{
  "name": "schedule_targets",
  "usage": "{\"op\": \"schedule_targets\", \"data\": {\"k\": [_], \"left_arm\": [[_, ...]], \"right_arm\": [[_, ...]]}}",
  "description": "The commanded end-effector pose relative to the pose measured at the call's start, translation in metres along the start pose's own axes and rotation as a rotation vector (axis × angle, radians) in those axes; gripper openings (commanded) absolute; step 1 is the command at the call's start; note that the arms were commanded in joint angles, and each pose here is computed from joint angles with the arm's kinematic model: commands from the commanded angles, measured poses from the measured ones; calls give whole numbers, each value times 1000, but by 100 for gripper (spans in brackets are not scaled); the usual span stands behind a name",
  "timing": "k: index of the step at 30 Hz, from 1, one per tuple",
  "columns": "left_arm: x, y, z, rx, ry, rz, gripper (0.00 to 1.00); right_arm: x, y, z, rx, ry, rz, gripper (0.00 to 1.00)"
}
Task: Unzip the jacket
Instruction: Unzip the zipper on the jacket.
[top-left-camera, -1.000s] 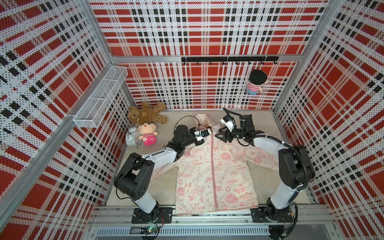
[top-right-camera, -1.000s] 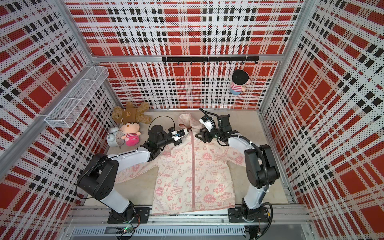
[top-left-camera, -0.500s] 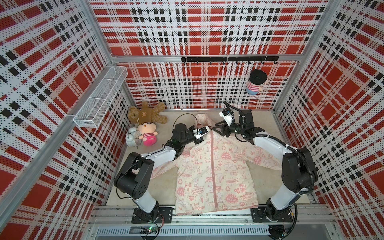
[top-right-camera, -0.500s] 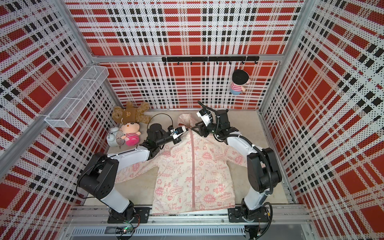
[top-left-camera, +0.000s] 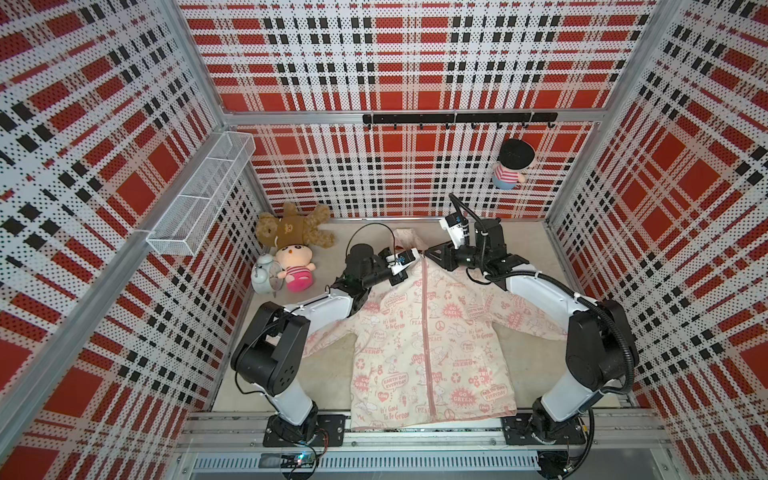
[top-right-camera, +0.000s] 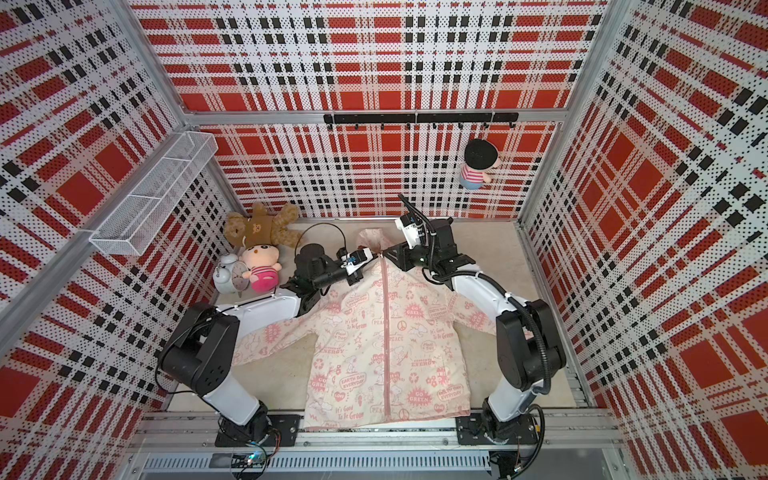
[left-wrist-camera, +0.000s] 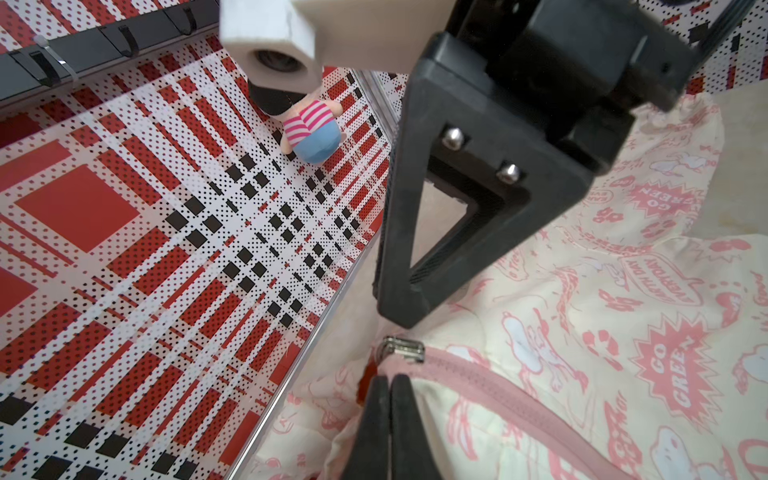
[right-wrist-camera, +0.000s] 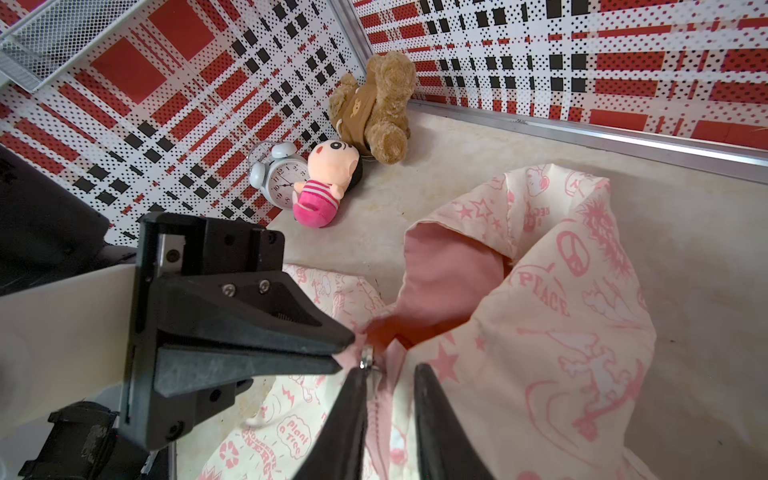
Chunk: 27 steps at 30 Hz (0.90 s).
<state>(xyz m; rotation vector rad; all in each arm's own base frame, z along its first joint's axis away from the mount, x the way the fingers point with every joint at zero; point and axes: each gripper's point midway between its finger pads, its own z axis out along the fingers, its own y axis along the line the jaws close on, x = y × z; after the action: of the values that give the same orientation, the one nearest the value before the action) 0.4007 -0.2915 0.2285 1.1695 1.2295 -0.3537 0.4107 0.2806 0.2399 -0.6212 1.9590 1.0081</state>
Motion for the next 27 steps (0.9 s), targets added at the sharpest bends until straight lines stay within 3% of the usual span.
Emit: {"op": "schedule_targets", "data": {"k": [1, 17, 27], "left_arm": [[-11, 12, 1, -16, -35, 6, 0], [-5, 18, 6, -42, -14, 8, 0], [8, 86, 36, -190, 31, -31, 0]], "right_arm": [[-20, 14, -7, -1, -32, -5, 23], [-10, 14, 5, 28, 49, 6, 21], [-26, -19, -9, 249, 10, 16, 17]]}}
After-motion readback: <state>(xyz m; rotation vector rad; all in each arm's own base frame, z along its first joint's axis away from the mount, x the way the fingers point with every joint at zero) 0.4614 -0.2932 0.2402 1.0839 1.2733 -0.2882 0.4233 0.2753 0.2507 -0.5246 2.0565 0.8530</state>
